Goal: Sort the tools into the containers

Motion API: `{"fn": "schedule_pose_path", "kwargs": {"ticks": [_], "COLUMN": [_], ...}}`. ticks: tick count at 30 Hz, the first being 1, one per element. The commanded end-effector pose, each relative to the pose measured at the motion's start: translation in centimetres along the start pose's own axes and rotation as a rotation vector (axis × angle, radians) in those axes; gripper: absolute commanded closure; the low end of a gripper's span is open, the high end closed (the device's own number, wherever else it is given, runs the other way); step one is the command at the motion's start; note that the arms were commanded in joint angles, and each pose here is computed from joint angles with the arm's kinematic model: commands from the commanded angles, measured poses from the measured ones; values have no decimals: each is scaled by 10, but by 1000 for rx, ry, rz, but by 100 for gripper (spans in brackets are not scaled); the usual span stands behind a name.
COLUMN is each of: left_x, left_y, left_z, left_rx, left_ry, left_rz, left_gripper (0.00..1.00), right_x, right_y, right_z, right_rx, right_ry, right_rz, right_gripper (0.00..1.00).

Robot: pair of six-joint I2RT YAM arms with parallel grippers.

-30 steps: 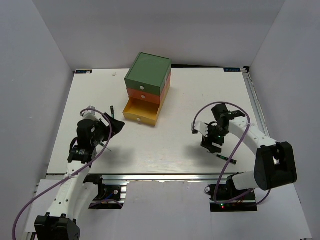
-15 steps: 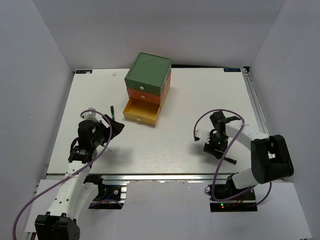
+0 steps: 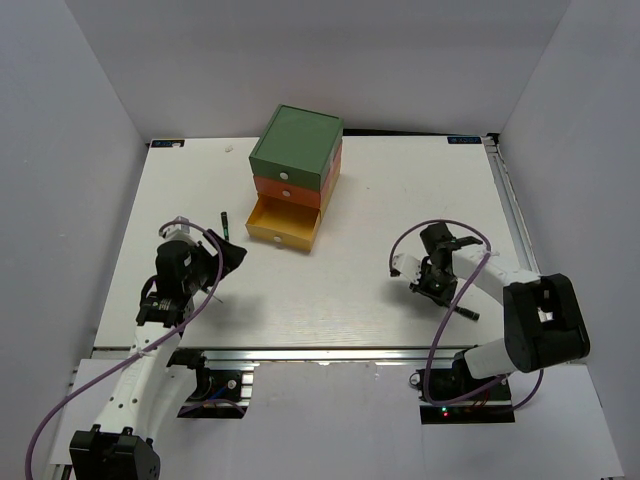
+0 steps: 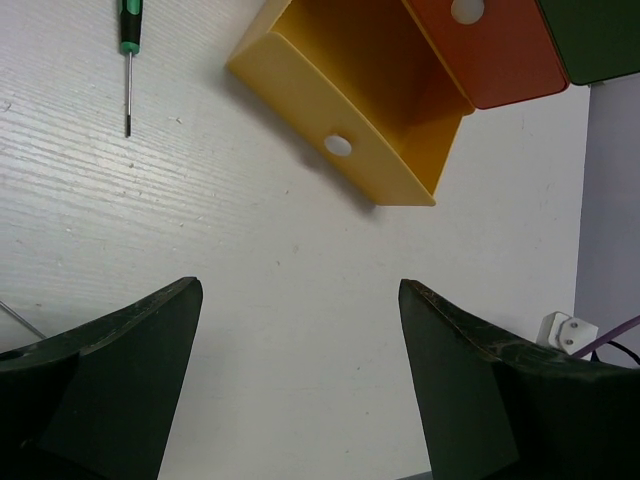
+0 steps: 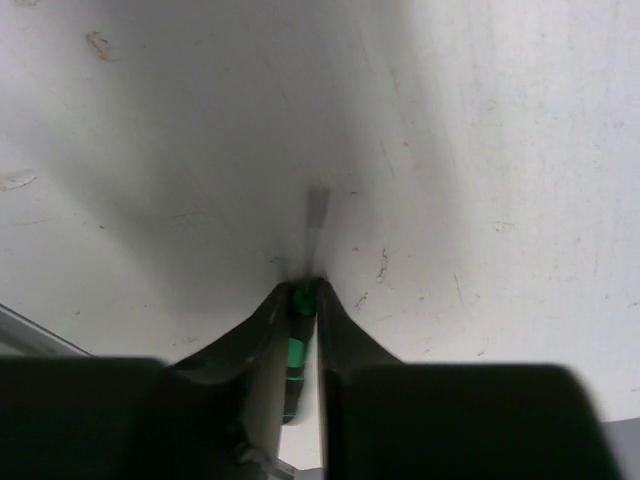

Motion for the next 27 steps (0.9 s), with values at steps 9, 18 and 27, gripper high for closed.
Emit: {"fn": "schedule_pose_path", "kwargs": {"ticks": [9, 18, 27], "left_x": [-12, -13, -16], "left_y": [5, 10, 13], "left_z": [1, 8, 26], "left_rx": [-41, -90, -223], "left_ry": [16, 43, 84], "left_rz": [-35, -46, -50], "left_gripper": [9, 9, 9], "right_x": [-56, -185, -344], "right_y": [13, 87, 177], "right_z": [-18, -15, 46], "right_rx": [-79, -216, -247], "right_ry": [-40, 109, 399], "right_rz": [-186, -509, -813], "right_gripper": [100, 100, 100]}}
Point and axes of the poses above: each gripper's point midway between its finger pads, its own y axis back along the fingers, its own z axis along the line the jaws close on, x = y × z, the point moved 1 cm from there along y, back along the fingers, and after that the axes turned 5 degrees about -y, right-handed, at the moved point
